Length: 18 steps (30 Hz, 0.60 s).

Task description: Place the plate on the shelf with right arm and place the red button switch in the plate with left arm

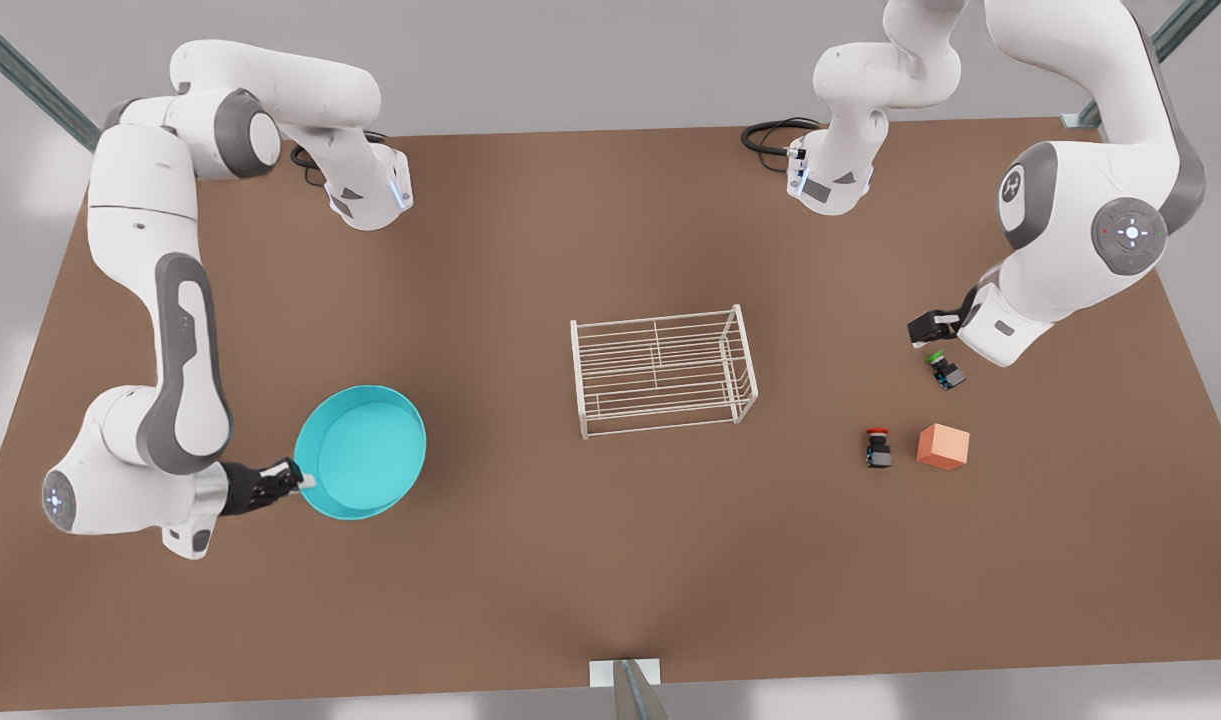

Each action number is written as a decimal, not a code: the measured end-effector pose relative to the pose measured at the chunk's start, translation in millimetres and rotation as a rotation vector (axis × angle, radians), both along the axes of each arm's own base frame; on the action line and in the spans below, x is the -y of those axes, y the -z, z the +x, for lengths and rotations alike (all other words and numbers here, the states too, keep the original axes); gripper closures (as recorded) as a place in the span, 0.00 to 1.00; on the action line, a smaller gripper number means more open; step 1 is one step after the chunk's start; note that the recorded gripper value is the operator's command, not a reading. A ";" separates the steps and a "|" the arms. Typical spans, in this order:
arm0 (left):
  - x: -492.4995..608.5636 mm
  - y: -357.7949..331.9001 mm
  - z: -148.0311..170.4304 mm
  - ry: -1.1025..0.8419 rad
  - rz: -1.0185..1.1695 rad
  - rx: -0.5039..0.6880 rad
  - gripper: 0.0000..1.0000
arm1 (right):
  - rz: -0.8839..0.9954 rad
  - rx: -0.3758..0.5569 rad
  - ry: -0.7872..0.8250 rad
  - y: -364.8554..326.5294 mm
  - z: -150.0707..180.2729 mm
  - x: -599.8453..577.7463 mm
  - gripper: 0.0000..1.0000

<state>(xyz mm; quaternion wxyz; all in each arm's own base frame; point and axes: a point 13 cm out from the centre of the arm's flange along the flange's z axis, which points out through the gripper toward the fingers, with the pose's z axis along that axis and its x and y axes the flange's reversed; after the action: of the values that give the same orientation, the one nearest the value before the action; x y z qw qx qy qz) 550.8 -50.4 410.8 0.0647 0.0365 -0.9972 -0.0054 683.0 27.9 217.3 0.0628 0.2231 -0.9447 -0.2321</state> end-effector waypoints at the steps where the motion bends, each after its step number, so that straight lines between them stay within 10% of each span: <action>1: 0.4 0.1 0.1 -0.001 0.000 0.000 0.00 | 0.001 -0.001 -0.016 -6.8 -1.7 -14.1 0.78; 18: 2.6 9.6 3.1 -0.005 -0.005 -0.009 0.00 | -0.006 -0.065 -0.173 -73.8 -72.3 -262.8 0.78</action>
<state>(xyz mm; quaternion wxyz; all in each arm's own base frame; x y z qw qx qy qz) 553.9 -53.0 401.2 0.0695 0.0389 -0.9968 -0.0029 610.6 290.7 291.2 0.1141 0.2960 -0.9201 -0.2300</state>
